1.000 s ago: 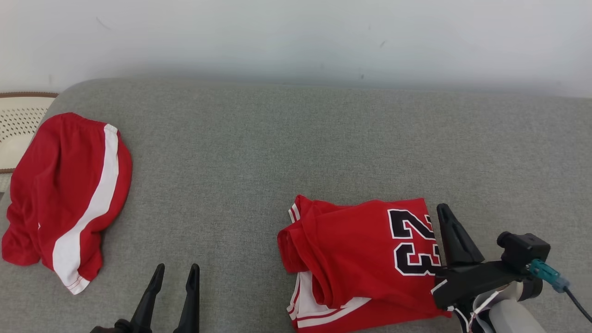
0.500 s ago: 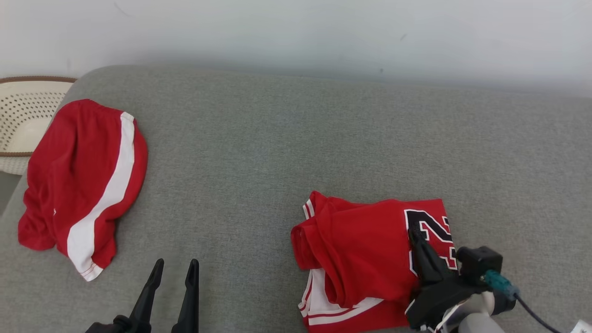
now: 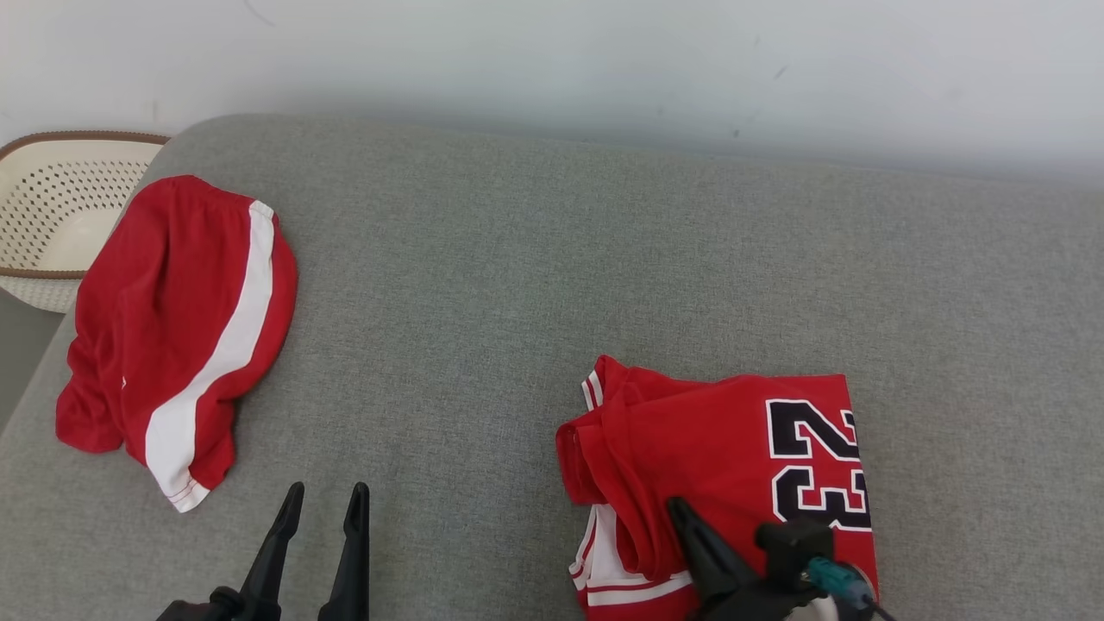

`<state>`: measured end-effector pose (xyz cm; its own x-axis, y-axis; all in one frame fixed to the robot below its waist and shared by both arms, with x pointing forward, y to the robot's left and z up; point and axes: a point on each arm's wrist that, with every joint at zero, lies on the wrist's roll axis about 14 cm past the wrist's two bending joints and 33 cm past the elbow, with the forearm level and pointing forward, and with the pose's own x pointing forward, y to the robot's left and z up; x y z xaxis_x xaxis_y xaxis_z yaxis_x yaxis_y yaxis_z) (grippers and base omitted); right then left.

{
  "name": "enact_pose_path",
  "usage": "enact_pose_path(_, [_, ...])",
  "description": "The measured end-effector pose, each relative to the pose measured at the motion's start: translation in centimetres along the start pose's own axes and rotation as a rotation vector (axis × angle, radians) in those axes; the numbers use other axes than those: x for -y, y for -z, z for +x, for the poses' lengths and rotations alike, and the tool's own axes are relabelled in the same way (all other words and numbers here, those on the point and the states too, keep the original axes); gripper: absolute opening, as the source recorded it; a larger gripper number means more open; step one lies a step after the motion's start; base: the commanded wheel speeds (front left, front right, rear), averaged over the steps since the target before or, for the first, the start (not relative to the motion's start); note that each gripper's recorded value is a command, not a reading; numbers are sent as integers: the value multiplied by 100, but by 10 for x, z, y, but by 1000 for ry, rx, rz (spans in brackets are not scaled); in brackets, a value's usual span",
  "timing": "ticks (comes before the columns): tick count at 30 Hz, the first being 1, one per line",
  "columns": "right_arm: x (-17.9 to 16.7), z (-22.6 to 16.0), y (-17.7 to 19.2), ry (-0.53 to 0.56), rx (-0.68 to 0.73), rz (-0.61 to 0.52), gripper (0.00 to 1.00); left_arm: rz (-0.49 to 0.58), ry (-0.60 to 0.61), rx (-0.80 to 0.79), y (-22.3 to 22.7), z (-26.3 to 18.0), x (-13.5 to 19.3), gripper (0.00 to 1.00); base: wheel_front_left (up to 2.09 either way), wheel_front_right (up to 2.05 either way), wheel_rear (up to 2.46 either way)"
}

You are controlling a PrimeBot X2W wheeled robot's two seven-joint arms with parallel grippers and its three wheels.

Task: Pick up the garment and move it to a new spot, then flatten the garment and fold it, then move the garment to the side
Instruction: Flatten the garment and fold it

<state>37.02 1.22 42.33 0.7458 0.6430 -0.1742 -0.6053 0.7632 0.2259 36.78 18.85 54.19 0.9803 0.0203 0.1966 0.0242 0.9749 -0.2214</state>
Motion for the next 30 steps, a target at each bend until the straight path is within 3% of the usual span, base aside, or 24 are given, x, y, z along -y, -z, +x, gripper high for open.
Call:
enact_pose_path(9, [-50, 1, 14, -138, -41, 46, 0, -1, -9, 5, -2, -2, -4, 100, 0, 0, 0])
enact_pose_path(15, [-59, -1, 13, -177, -47, 72, 0, -10, -15, 5, -2, -3, -5, 100, 0, 0, 0])
enact_pose_path(20, [-48, 3, -11, -157, 27, 86, 0, -14, -20, 7, -2, -2, -6, 100, 0, 0, 0])
enact_pose_path(30, [25, -7, -87, 35, 264, 27, 0, -17, -11, 14, -3, 4, -2, 100, 0, 0, 0])
